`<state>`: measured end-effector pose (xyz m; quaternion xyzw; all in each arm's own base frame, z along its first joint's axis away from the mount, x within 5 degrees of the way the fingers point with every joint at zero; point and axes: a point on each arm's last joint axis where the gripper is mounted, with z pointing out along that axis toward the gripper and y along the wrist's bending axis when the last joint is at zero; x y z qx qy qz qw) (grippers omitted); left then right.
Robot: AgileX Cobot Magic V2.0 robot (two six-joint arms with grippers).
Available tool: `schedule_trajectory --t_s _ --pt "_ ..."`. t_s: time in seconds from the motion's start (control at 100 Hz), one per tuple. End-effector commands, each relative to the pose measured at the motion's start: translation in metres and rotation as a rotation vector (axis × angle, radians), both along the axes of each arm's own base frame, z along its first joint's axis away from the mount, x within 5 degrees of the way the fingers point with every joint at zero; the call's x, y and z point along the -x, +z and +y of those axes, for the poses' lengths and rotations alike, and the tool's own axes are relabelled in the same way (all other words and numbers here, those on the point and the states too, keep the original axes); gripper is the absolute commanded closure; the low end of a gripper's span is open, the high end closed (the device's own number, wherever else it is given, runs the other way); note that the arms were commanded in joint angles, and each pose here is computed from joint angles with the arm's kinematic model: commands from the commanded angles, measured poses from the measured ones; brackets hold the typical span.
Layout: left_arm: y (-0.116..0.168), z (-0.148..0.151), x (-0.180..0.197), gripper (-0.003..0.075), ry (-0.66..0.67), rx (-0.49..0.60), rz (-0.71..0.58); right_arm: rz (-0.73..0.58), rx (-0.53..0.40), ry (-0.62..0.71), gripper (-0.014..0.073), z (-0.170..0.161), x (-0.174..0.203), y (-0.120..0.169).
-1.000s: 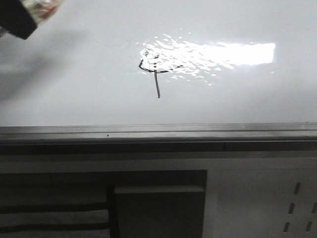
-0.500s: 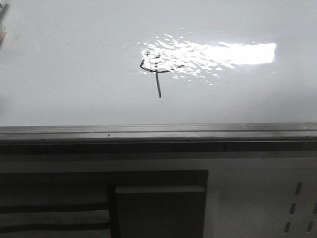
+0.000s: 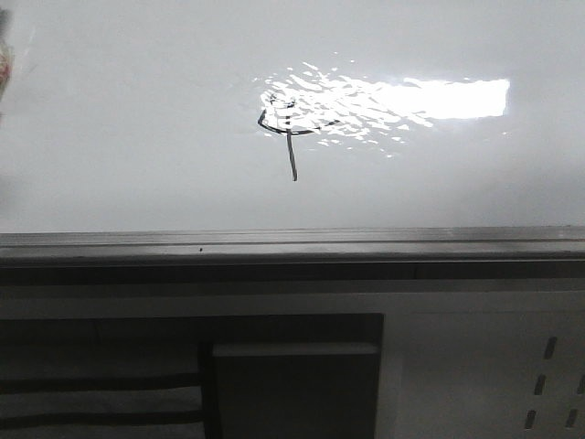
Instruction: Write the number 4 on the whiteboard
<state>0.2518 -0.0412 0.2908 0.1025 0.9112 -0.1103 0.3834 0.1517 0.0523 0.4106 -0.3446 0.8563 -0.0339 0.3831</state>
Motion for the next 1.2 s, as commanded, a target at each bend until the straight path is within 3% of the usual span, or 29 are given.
schedule_trajectory --t_s 0.0,0.15,0.27,0.41,0.51,0.75,0.84,1.0,1.08,1.19 --pt "0.019 0.002 -0.002 0.0332 0.033 0.021 -0.096 -0.095 -0.025 -0.011 0.0231 -0.002 0.0 0.013" --pt "0.041 0.004 0.007 0.0332 -0.032 -0.081 -0.114 -0.08 -0.111 -0.092 0.0231 -0.003 0.002 0.014" --pt "0.067 0.006 0.026 0.0332 -0.068 -0.132 -0.141 -0.071 -0.258 -0.21 0.0231 -0.006 0.009 0.017" --pt "0.088 0.009 0.06 0.0332 -0.052 -0.107 -0.217 -0.134 -0.367 -0.252 0.0231 -0.009 0.017 0.009" --pt "0.096 0.012 0.087 0.0333 -0.02 -0.097 -0.351 -0.216 -0.413 -0.246 0.0232 -0.012 0.025 -0.004" --pt "0.059 0.021 0.126 0.0342 0.101 -0.018 -0.573 -0.389 -0.456 -0.209 0.0248 -0.019 0.042 -0.034" --pt "0.041 0.024 0.133 0.0412 0.151 0.031 -0.622 -0.429 -0.476 -0.195 0.0372 -0.02 0.046 -0.039" --pt "0.033 0.028 0.138 0.0655 0.205 0.058 -0.7 -0.426 -0.474 -0.192 0.0656 -0.02 0.046 -0.047" --pt "0.028 0.028 0.138 0.0741 0.207 0.065 -0.682 -0.419 -0.469 -0.194 0.0666 -0.02 0.045 -0.049" --pt "0.024 0.028 0.138 0.0741 0.205 0.063 -0.668 -0.404 -0.462 -0.197 0.0666 -0.019 0.044 -0.052"
